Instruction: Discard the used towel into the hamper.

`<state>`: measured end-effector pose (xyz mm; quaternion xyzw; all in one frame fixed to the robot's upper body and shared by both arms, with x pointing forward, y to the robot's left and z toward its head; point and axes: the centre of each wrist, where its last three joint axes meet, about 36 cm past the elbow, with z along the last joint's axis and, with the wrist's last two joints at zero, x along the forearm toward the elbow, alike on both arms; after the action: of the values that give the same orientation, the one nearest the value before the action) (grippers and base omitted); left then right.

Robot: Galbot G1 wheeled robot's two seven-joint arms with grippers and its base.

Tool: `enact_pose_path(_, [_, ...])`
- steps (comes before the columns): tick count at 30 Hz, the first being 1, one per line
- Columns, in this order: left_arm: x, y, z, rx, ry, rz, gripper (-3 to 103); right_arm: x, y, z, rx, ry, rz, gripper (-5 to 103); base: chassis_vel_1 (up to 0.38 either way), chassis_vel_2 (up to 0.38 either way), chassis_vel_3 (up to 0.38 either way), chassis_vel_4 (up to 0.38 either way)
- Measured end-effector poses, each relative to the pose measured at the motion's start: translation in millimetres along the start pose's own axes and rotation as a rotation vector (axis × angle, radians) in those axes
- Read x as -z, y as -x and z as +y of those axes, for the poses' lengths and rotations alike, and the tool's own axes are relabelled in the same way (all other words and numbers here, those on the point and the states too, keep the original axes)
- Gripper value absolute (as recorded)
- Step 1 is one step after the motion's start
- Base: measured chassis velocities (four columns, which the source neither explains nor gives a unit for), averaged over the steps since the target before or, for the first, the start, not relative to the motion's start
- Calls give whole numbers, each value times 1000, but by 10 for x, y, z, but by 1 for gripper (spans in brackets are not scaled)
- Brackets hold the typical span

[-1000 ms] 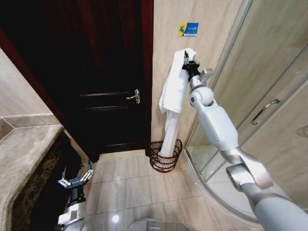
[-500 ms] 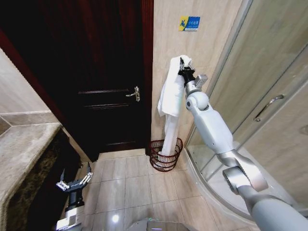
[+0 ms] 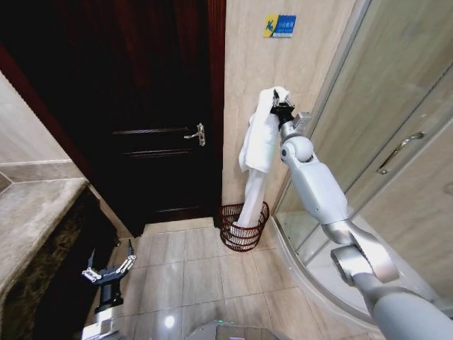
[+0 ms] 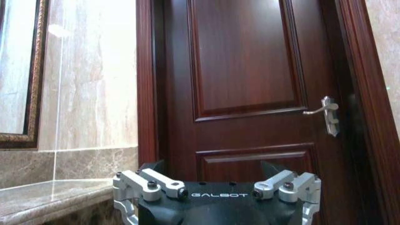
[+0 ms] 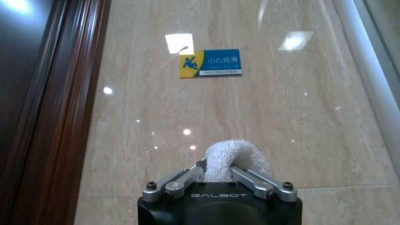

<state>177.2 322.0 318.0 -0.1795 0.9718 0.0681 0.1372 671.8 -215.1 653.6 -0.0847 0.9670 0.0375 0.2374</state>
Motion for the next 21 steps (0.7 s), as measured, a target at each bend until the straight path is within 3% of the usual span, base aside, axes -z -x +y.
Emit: enact_pose_path(21, [67,-37,43,11,-4,-13,100,-72,122,61,7,14,46,4,0,0,0,0])
